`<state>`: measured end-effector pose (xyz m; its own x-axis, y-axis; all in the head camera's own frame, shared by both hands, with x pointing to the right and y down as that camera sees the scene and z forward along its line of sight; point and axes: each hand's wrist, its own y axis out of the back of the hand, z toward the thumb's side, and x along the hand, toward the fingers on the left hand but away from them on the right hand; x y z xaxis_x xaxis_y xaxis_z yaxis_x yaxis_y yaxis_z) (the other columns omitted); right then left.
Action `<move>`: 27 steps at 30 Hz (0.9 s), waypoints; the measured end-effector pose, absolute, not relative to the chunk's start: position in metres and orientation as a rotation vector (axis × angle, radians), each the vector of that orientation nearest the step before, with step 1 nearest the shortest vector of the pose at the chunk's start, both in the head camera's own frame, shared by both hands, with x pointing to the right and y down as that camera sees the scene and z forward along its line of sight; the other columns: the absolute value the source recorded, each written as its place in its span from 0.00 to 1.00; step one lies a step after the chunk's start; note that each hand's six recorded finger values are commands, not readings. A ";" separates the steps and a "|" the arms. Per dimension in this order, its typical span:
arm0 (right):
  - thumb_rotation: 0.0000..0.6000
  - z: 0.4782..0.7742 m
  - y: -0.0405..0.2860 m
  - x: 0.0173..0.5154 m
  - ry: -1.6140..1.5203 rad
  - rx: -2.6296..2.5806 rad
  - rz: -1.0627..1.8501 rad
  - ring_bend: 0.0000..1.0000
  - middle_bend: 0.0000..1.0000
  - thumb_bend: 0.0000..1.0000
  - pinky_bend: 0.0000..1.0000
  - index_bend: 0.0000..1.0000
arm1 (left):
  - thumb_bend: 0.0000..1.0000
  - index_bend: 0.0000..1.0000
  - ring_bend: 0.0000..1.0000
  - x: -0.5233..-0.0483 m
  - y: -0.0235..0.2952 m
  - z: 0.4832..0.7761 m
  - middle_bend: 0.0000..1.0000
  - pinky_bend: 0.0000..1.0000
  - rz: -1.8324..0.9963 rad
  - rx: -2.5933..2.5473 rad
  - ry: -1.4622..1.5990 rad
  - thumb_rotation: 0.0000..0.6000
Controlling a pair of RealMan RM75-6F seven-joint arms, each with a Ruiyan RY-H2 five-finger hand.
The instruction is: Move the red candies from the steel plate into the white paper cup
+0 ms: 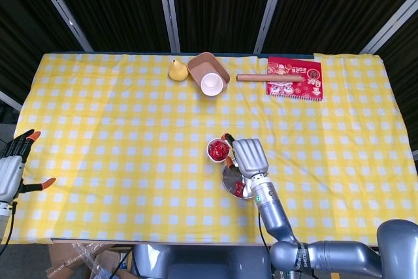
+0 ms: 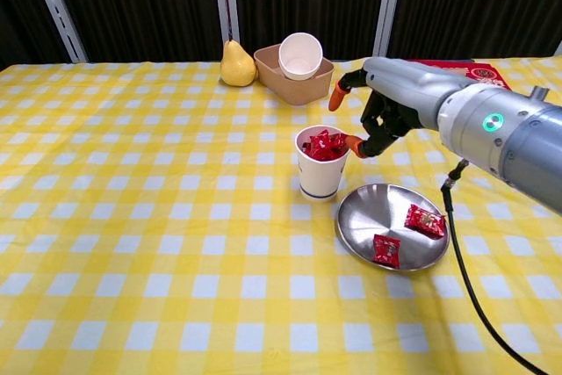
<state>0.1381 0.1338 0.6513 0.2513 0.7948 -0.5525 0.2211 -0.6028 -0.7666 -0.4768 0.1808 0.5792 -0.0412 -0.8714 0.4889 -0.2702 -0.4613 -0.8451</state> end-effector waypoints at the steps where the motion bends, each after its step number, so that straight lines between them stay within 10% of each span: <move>1: 1.00 0.651 0.136 0.141 -0.915 -1.977 1.359 0.92 0.85 0.48 0.95 0.29 | 0.00 0.01 0.00 -0.477 0.181 0.579 0.00 0.00 -1.530 -1.726 1.204 1.00; 8: 1.00 0.650 0.157 0.173 -0.852 -1.923 1.381 0.87 0.84 0.48 0.87 0.29 | 0.00 0.02 0.00 -0.476 0.181 0.578 0.00 0.00 -1.514 -1.708 1.195 1.00; 17: 1.00 0.623 0.168 0.261 -0.861 -1.752 1.369 0.00 0.04 0.45 0.06 0.00 | 0.00 0.01 0.00 -0.473 0.183 0.576 0.00 0.00 -1.490 -1.677 1.149 1.00; 27: 1.00 0.593 0.195 0.365 -0.886 -1.589 1.470 0.00 0.00 0.36 0.00 0.00 | 0.00 0.00 0.00 -0.471 0.184 0.575 0.00 0.00 -1.475 -1.585 1.063 1.00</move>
<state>0.3650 0.1951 0.5928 0.0876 0.8883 -0.4509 -0.0162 -0.4513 -0.8922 -0.4708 0.1842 0.5750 0.0081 -0.9129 0.4081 -0.0982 -0.4069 -0.9082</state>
